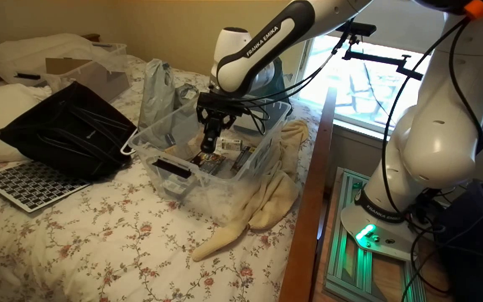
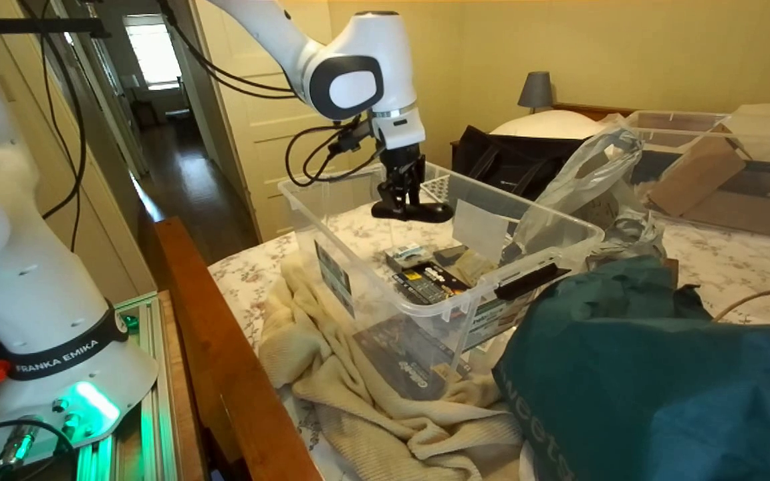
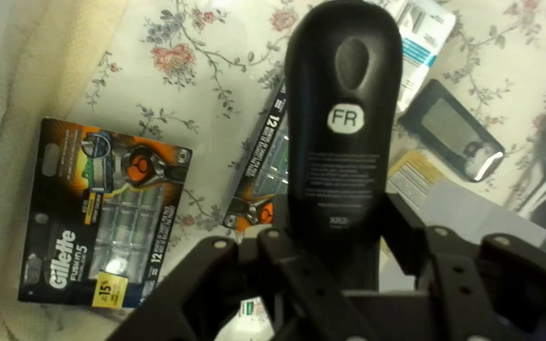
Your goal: Remove the remote from the storage box
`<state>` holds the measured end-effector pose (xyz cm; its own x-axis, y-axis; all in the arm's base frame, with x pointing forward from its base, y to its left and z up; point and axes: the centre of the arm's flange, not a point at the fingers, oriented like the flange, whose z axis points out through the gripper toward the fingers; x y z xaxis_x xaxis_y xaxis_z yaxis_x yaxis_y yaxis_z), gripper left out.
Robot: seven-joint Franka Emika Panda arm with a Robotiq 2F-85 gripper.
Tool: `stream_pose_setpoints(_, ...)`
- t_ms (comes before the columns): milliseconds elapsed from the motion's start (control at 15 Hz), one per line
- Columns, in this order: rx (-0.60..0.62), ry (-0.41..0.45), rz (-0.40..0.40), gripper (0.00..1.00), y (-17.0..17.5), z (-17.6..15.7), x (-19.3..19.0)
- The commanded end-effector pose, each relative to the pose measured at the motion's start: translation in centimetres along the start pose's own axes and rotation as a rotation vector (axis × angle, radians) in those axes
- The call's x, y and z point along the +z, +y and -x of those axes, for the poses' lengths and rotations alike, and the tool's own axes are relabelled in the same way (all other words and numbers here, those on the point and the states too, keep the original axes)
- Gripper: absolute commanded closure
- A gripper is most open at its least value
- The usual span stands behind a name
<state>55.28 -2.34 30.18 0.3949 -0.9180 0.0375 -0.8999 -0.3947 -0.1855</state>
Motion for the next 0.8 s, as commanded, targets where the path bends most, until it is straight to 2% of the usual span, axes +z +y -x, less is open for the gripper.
stream_pose_setpoints(0, -0.023, 0.088, -0.077, 0.74, -1.2, 0.4, -3.7)
stream_pose_setpoints(200, -0.052, 0.132, -0.139, 0.74, -2.8, -0.3, -5.7)
stream_pose_setpoints(267, -0.048, 0.097, -0.106, 0.74, -2.0, -0.4, -4.3)
stream_pose_setpoints(333, -0.049, 0.101, -0.113, 0.49, -2.2, -0.5, -4.6)
stream_pose_setpoints(733, -0.048, 0.096, -0.101, 0.49, -1.9, -0.5, -4.0)
